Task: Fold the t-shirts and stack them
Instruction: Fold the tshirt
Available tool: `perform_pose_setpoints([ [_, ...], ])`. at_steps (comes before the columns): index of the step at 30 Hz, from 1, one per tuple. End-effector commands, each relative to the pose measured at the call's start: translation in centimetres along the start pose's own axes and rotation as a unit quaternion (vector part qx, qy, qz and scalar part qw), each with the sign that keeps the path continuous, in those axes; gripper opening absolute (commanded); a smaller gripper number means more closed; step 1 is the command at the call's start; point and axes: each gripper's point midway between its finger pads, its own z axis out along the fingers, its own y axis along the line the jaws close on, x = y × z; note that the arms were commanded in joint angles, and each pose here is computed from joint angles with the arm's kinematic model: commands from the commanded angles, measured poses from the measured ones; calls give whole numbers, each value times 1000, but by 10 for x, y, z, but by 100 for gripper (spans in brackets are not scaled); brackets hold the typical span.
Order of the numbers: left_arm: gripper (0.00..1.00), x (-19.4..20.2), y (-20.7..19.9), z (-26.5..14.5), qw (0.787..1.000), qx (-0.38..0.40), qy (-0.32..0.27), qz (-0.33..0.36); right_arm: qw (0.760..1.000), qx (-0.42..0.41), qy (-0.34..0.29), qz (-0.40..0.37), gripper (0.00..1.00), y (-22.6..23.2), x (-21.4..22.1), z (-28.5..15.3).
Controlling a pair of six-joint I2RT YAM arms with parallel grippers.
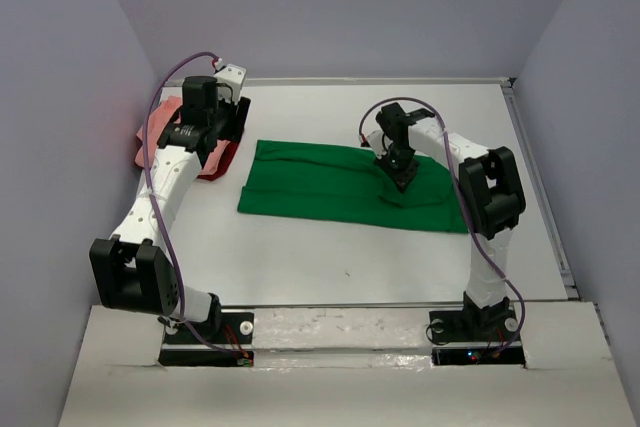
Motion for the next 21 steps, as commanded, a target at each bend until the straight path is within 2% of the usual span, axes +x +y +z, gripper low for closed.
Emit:
perform_pose_setpoints([
  [1, 73, -6, 1, -2, 1000, -5, -13, 4, 1000, 3, 8, -3, 0, -1, 7, 6],
  [10, 73, -6, 0, -6, 1000, -3, -18, 6, 999, 7, 36, 2, 0, 0, 23, 18],
  [21, 73, -7, -4, -7, 1000, 9, -22, 4, 999, 21, 44, 10, 0, 2, 42, 7],
])
